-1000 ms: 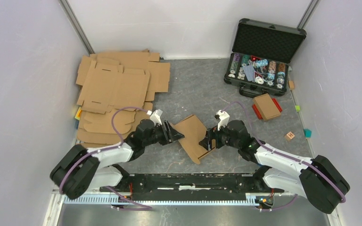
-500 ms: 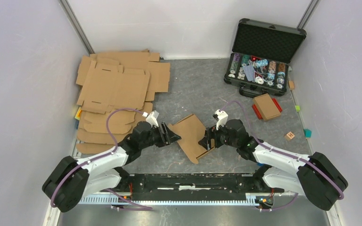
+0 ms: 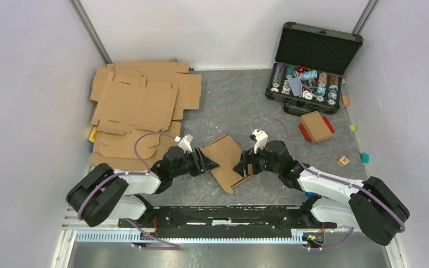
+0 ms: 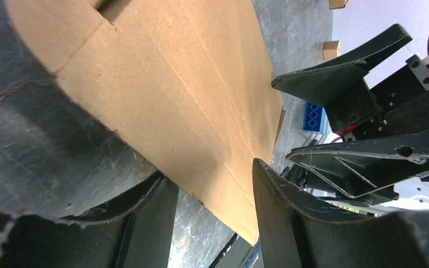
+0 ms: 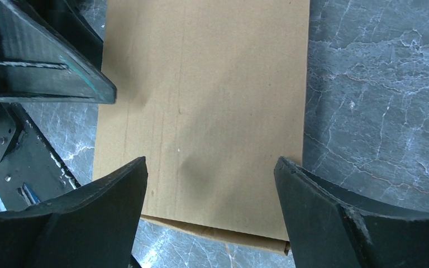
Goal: Fold the paper box
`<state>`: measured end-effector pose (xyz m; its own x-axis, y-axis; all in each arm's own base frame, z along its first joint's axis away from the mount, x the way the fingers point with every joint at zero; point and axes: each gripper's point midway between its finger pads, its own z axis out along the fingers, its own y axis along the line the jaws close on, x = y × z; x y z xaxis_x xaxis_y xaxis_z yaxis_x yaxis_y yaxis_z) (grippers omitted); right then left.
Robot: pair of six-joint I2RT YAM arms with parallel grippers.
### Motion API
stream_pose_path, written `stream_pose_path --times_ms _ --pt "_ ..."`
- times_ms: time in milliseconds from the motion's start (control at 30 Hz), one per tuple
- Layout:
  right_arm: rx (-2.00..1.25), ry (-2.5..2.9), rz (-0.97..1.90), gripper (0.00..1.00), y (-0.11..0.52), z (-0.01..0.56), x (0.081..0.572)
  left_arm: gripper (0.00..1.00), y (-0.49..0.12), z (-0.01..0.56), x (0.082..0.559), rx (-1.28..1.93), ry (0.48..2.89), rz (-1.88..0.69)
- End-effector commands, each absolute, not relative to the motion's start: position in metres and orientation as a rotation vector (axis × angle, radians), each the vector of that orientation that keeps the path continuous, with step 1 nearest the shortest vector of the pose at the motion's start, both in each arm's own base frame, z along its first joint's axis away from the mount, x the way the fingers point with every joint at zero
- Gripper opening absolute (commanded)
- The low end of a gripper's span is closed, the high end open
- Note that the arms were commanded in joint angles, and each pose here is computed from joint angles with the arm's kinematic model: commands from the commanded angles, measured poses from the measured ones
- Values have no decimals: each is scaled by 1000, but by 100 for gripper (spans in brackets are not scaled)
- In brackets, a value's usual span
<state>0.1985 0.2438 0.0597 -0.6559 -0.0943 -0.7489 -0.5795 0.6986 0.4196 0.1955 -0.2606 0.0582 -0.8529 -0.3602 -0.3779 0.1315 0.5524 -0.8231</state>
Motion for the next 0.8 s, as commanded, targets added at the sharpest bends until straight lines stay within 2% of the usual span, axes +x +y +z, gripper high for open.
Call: stream_pose_path --times_ms 0,167,433,767 --pt "-552 2314 821 89 235 32 180 56 -282 76 199 -178 2181 -1420" --pt "-574 2318 833 87 238 30 177 47 -286 77 203 -179 2153 -1438" --pt "-645 2325 867 84 247 27 169 43 -303 78 204 -127 2164 -1452" --pt "-675 2302 780 86 240 31 174 30 -298 85 207 -82 2178 -1358"
